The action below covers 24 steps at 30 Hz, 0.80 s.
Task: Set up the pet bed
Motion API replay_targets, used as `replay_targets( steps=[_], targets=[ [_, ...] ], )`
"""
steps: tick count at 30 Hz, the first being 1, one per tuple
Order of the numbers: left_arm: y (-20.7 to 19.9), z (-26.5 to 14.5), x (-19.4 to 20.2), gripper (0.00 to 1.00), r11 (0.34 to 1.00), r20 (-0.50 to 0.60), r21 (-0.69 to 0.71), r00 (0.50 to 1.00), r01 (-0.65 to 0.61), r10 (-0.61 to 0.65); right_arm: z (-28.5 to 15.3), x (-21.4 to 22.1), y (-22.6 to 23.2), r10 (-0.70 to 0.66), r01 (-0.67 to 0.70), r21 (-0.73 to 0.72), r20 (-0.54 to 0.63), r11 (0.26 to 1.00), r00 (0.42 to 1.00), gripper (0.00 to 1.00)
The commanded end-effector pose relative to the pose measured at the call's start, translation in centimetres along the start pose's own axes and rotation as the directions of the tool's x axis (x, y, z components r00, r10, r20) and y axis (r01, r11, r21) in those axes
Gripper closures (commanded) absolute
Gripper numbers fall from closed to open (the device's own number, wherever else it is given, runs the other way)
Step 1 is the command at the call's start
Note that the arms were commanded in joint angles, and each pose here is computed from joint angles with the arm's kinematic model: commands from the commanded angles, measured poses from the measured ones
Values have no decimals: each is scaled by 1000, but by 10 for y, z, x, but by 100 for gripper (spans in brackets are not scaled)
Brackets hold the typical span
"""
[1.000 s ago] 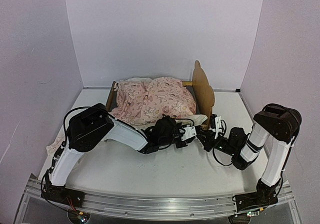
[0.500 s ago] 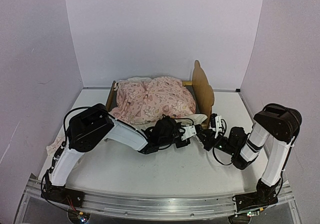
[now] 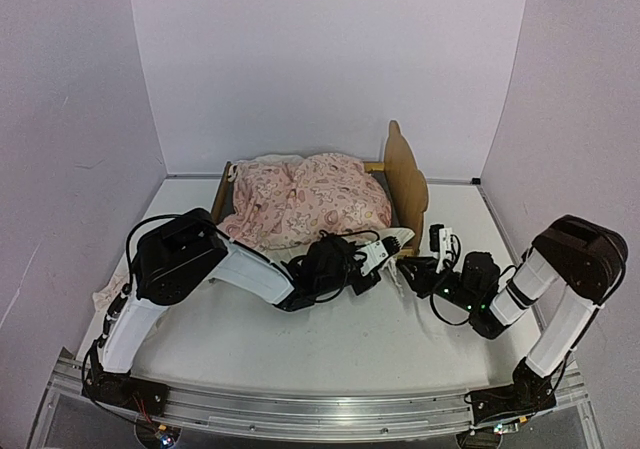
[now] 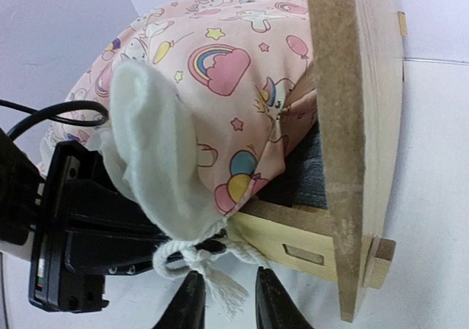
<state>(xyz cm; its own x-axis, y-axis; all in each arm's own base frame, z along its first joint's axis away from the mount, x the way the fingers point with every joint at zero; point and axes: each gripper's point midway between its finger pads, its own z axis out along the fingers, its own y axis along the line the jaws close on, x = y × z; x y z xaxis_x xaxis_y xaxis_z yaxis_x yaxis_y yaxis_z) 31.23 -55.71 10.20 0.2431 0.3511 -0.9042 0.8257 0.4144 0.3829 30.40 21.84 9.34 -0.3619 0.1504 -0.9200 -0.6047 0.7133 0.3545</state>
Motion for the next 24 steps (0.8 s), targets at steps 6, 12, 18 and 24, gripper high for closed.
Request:
replay_targets(
  steps=[6,12,18,24],
  targets=[
    [27,-20,-50,100,980,106,-94,980,177,-167,-6,15,-16,128,-108,144,-135,984,982,68],
    [26,-25,-49,100,940,111,-93,942,327,-317,-20,38,-12,137,-88,198,-252,976,958,60],
    [24,-27,-48,100,912,113,-78,912,403,-394,-18,54,-19,177,-83,292,-310,953,934,51],
    [15,-23,-43,100,899,103,-44,897,436,-430,4,54,-15,88,26,308,-351,951,932,47]
  ],
)
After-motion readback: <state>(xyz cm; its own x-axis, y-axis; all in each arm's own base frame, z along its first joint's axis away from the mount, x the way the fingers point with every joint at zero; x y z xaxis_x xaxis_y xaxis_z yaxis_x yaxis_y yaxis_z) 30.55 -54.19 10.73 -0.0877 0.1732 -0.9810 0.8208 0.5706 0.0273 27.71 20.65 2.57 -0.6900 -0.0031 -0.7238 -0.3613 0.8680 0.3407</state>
